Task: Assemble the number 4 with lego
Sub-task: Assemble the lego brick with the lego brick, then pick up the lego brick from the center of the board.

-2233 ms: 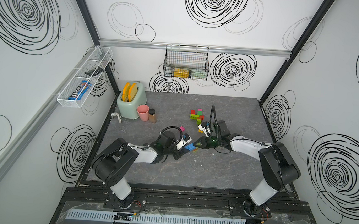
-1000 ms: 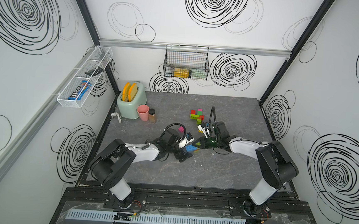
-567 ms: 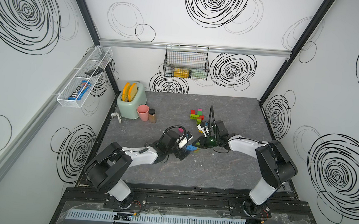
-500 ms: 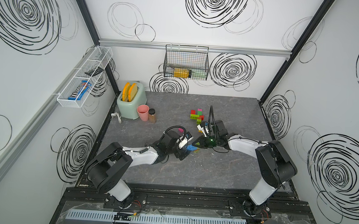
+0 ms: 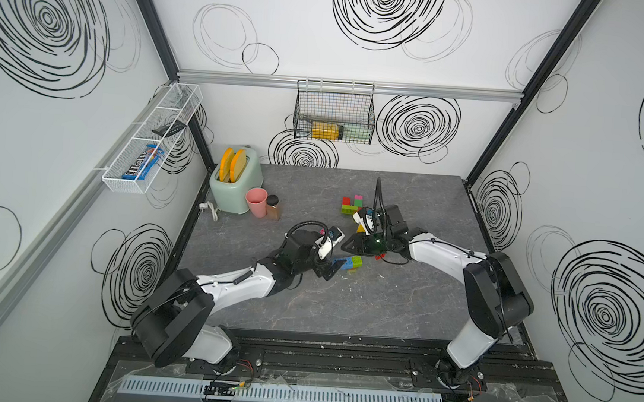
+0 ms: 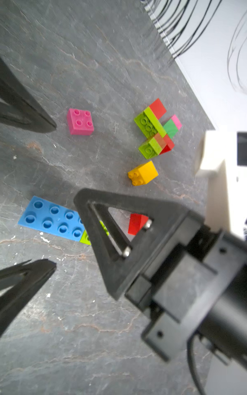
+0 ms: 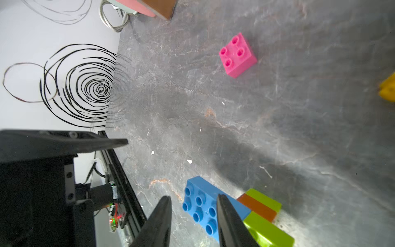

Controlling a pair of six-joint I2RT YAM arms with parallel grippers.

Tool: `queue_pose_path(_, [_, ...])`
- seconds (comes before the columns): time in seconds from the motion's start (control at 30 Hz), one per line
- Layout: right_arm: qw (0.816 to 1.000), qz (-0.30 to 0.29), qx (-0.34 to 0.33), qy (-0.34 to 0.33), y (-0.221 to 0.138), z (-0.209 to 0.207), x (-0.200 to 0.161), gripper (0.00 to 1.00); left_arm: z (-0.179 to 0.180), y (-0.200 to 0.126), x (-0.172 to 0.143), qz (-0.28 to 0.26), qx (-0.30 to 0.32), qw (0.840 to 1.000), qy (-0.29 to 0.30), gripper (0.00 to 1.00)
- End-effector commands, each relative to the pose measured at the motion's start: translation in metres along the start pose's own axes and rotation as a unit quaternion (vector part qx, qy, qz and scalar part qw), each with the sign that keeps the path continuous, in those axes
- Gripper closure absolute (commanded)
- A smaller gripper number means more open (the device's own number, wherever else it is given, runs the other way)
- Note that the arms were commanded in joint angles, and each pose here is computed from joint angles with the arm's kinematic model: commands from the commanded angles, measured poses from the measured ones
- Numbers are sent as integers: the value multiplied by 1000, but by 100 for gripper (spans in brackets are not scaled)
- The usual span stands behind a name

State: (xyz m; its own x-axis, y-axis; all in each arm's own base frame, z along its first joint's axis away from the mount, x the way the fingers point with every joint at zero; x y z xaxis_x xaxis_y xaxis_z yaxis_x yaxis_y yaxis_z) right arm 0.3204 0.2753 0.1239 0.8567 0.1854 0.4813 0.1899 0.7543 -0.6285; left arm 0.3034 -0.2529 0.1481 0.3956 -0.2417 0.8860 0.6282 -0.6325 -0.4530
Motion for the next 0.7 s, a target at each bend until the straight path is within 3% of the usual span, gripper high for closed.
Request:
queue_pose_path(0.0, [995,-42,-89,8,-31,-22,16,44,31,-12,35,-43,56,993,-99,4])
queue_pose_path(0.1, [981,-44,-191,6,-50,-72,12,32,60,-20,43,-32,86,980,-179,4])
queue_pose_path(0.23, [957,19,-288,-22,-60,-119,-1,23,92,-34,44,-43,118,956,-266,4])
queue_pose_path(0.37, [958,68,-270,-62,-49,-126,-13,20,118,-57,40,-88,157,924,-338,4])
queue_pose_path(0.43, [960,82,-257,-76,-43,-126,-17,19,124,-66,39,-101,154,915,-359,4])
queue_pose_path(0.67, [946,95,-291,-110,-39,-133,-18,24,121,-65,26,-63,109,918,-376,4])
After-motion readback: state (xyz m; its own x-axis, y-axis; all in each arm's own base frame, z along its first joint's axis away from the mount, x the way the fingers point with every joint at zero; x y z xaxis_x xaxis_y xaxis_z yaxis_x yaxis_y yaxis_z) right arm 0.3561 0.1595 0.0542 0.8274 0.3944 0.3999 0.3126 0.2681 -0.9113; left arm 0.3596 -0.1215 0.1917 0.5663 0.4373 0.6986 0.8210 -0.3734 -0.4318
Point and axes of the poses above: each gripper's point midway between its finger pads, its own y axis out along the fingers, its own z axis along the line the jaws close on, x = y × z, the point moved 2 cm from there along -y, back along the fingers, and after that the axes turned 8 degrees about -y, right-handed, at the moved point
